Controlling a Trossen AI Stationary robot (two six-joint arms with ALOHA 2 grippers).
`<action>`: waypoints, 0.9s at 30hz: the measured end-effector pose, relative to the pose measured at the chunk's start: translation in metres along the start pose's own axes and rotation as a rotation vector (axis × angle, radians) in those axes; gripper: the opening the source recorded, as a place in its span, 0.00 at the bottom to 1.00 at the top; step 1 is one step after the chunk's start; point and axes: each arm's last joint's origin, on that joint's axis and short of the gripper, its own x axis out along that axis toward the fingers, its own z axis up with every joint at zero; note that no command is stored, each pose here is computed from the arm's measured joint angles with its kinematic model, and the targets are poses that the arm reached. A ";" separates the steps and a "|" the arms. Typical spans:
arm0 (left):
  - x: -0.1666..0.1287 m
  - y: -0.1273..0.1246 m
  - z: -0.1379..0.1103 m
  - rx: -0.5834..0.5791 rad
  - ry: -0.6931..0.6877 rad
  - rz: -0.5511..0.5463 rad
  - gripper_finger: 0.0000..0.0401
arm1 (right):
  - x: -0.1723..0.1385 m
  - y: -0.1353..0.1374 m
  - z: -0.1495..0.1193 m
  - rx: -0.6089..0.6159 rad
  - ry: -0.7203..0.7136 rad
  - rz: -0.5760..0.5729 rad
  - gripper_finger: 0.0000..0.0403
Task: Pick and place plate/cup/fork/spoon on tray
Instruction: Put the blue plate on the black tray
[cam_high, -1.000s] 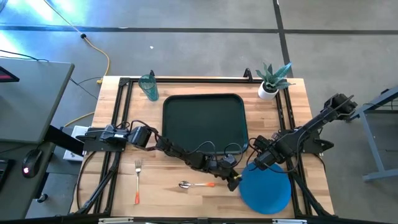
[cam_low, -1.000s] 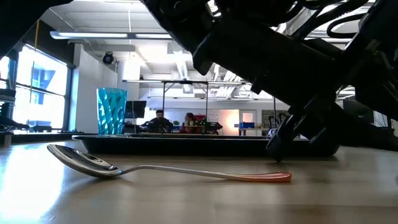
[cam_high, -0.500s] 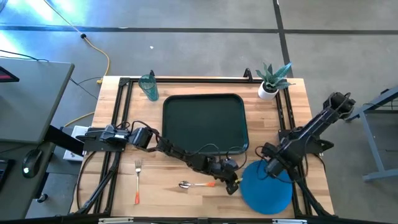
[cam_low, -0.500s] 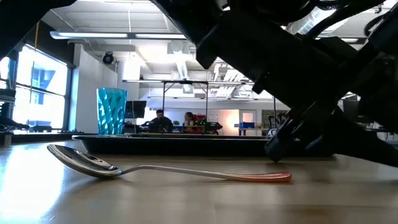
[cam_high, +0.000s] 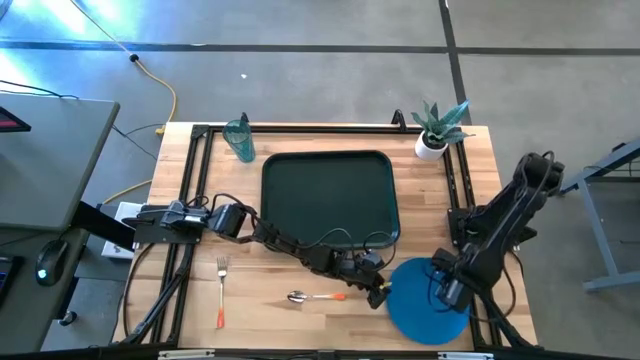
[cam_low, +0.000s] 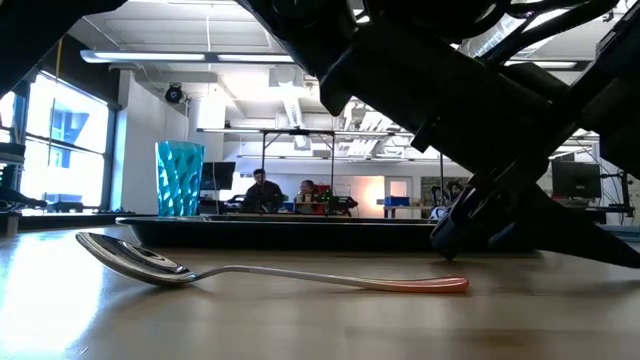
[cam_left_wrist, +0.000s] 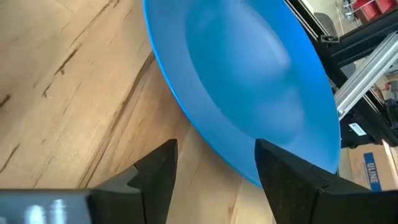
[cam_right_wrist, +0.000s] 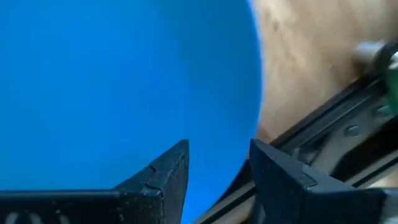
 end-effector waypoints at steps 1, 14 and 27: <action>0.000 0.000 0.000 0.006 0.002 0.001 0.52 | 0.003 0.003 -0.001 -0.004 0.005 0.001 0.40; 0.000 0.002 -0.002 0.043 0.031 0.006 0.52 | 0.035 0.031 -0.001 -0.017 -0.029 0.006 0.40; 0.000 -0.001 -0.002 0.068 0.045 -0.027 0.46 | 0.027 0.033 0.012 0.011 -0.328 0.104 0.40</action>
